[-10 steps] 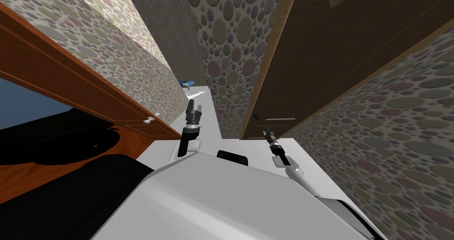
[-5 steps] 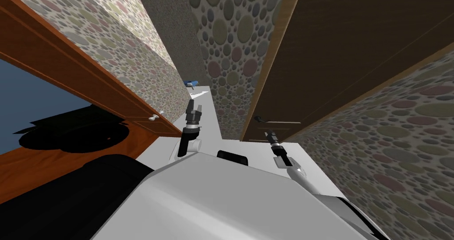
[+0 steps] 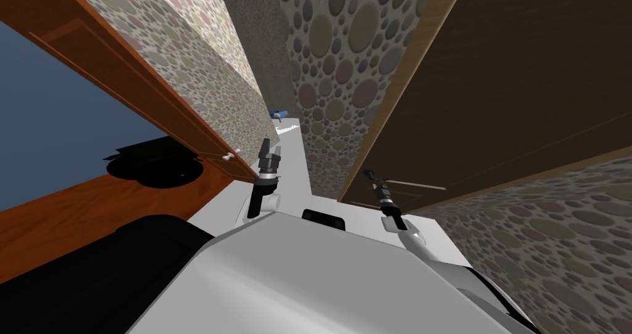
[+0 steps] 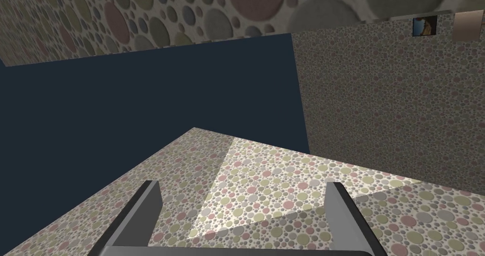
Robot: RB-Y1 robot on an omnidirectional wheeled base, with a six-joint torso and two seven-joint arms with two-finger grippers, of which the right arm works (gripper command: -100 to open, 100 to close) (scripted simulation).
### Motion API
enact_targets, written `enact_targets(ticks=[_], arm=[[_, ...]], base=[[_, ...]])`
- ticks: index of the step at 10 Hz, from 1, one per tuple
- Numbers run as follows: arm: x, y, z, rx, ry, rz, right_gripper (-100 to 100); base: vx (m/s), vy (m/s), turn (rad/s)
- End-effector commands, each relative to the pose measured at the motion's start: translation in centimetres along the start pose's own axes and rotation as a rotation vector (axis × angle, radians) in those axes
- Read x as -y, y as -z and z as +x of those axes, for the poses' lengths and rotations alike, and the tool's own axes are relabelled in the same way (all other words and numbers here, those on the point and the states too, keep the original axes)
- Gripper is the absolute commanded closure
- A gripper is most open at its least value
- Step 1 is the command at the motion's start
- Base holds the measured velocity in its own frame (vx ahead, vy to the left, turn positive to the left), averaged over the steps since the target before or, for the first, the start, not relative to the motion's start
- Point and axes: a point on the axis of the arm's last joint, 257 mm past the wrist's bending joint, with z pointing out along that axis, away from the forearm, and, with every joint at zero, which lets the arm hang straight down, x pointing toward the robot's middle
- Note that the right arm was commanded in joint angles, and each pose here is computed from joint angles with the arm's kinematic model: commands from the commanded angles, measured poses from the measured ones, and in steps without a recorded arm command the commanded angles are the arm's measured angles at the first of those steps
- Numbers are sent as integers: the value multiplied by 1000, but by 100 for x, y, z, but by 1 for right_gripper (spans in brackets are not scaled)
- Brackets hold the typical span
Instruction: Pull the door open
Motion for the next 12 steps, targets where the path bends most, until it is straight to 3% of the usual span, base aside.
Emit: enact_targets(ticks=[1,3,6,7,12], arm=[[-10,8,-27,7,0,2,-100],[23,11,-203,72,-2,11,-100],[15,3,-202,75,-2,9,-100],[15,3,-202,75,-2,9,100],[15,3,-202,75,-2,9,100]], base=[[37,-23,-29],[68,-42,274],[35,-36,64],[0,0,-14],[-1,1,-2]])
